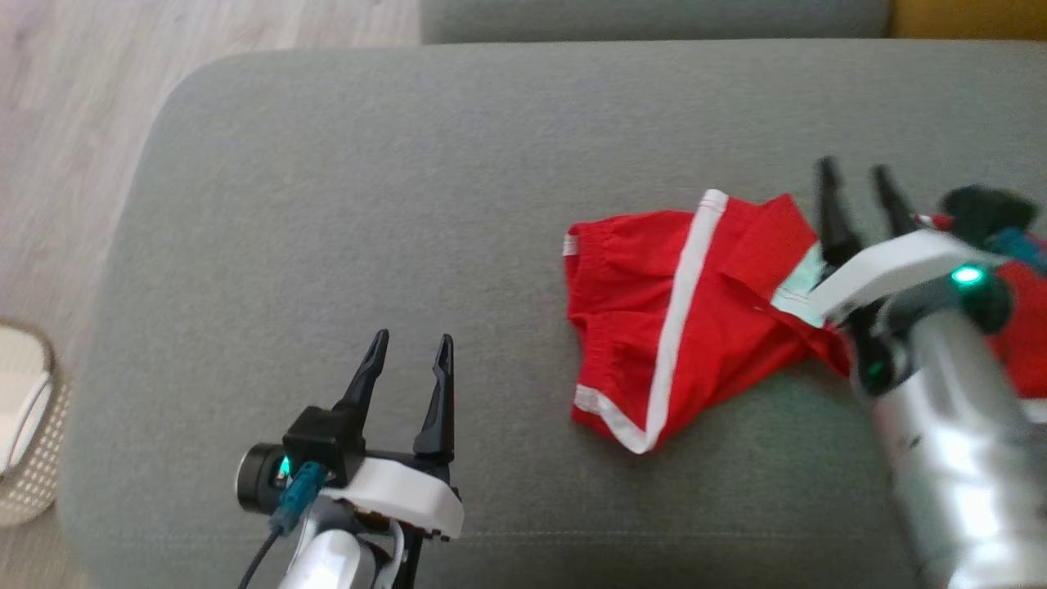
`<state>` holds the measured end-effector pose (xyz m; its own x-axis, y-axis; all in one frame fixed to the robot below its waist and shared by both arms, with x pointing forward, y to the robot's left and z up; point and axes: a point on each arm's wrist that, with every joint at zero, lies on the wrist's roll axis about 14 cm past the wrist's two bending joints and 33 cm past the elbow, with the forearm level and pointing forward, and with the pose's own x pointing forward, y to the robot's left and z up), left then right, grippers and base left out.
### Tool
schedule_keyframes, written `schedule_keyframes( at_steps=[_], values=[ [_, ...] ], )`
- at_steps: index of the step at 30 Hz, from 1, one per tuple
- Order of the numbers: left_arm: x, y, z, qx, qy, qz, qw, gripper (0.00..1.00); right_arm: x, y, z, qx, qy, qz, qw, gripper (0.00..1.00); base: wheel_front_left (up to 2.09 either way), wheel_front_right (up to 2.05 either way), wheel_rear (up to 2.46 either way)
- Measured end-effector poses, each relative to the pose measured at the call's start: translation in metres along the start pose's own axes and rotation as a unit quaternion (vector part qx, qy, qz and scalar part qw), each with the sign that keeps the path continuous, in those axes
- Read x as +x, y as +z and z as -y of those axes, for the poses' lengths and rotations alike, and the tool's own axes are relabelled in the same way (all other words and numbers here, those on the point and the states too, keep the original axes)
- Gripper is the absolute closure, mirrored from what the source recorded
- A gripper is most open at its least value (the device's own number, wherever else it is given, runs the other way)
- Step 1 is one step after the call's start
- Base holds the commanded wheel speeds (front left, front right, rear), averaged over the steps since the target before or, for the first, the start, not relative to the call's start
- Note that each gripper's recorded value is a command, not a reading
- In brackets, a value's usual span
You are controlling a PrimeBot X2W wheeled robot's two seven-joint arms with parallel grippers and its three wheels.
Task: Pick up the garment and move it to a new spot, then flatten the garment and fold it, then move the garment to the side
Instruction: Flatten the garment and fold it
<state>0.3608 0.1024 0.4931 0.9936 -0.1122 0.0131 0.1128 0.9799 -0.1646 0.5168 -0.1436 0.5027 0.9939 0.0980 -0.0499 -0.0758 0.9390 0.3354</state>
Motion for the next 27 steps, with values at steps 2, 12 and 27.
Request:
schedule_keyframes(
  at_steps=[2, 12, 27],
  values=[
    [0.001, 0.001, 0.007, -0.003, -0.010, 0.002, 1.000, 0.00, -0.013, 0.001, -0.011, -0.012, 0.022, 0.012, 1.000, 0.00, 0.00, 0.00, 0.00],
    [0.004, -0.027, 0.065, -0.042, -0.116, -0.048, 0.991, 0.00, -0.096, -0.029, 0.010, -0.037, 0.013, -0.007, 0.999, 0.00, 0.00, 0.00, 0.00],
    [0.008, -0.091, 0.111, 0.009, -0.239, -0.145, 0.960, 0.00, -0.102, 0.017, 0.028, -0.067, -0.014, 0.036, 0.997, 0.00, 0.00, 0.00, 0.00]
  ],
)
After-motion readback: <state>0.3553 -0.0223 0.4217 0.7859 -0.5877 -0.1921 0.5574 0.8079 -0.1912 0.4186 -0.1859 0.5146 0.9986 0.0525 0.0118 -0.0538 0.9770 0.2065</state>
